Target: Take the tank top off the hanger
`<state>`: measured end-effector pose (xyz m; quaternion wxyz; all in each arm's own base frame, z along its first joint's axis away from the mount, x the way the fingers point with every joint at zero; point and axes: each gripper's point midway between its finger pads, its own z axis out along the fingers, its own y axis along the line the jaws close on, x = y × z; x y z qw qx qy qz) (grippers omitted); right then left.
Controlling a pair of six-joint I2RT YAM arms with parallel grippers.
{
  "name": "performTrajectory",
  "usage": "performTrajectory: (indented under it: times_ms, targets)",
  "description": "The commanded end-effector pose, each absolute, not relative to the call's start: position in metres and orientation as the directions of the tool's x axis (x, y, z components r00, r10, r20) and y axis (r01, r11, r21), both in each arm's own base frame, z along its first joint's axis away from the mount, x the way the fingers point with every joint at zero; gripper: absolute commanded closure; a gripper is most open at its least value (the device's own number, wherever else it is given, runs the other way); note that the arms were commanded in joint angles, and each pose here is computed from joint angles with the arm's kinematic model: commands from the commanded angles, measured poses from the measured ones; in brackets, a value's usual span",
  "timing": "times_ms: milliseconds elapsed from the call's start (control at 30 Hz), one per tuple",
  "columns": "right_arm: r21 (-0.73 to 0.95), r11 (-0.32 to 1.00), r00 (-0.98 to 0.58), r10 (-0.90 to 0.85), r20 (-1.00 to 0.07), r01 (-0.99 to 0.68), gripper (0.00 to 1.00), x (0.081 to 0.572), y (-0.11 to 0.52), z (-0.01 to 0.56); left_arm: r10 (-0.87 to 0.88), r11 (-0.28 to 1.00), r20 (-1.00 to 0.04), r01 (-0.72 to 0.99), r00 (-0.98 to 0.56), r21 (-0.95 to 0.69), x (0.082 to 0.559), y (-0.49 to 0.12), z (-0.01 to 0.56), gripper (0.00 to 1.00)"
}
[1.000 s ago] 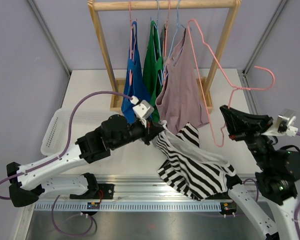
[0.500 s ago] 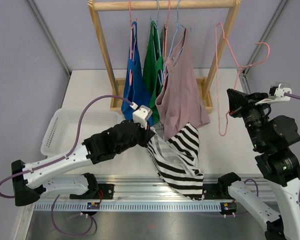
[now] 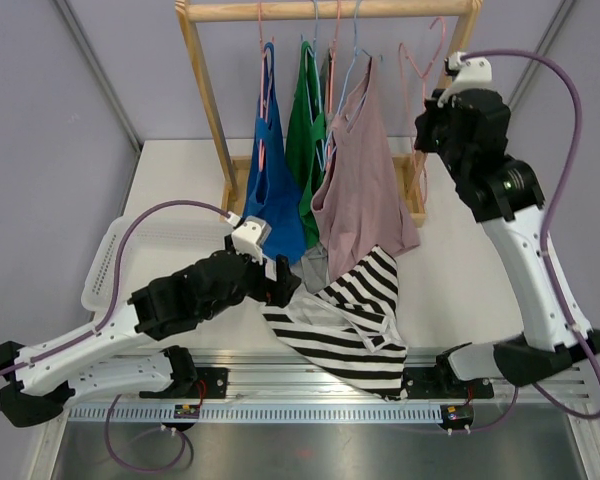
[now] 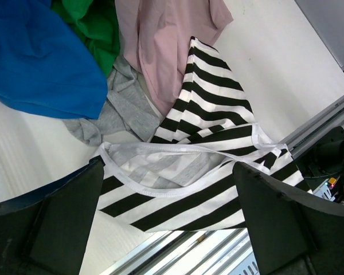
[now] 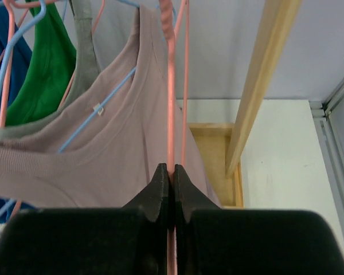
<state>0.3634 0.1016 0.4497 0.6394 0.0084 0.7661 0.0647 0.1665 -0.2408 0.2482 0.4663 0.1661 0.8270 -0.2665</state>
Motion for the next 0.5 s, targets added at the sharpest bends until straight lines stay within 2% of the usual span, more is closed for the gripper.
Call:
performTrajectory:
  times_ms: [0, 67, 100, 267, 467]
  targets:
    - [0.055, 0.996, -0.142, 0.045, -0.989, -0.066, 1.00, 0.395, 0.104, 0.475, 0.041, 0.808, -0.851, 0.518, -0.523, -0.279, 0.161, -0.234, 0.241, 0.01]
    - [0.067, 0.995, -0.108, 0.059, -0.992, -0.073, 1.00, 0.406, 0.105, 0.493, 0.057, 0.811, -0.841, 0.516, -0.538, -0.275, 0.158, -0.234, 0.234, 0.01]
    - [0.058, 0.996, -0.134, 0.049, -0.990, -0.060, 1.00, 0.423, 0.105, 0.483, 0.063, 0.809, -0.838, 0.519, -0.542, -0.275, 0.156, -0.235, 0.232, 0.01]
    - [0.063, 0.996, -0.090, 0.057, -0.994, -0.067, 1.00, 0.440, 0.104, 0.506, 0.096, 0.791, -0.826, 0.546, -0.556, -0.276, 0.146, -0.248, 0.214, 0.01]
    - [0.057, 0.995, -0.146, 0.045, -0.988, -0.077, 1.00, 0.468, 0.098, 0.489, 0.126, 0.779, -0.822, 0.568, -0.555, -0.264, 0.145, -0.281, 0.201, 0.01]
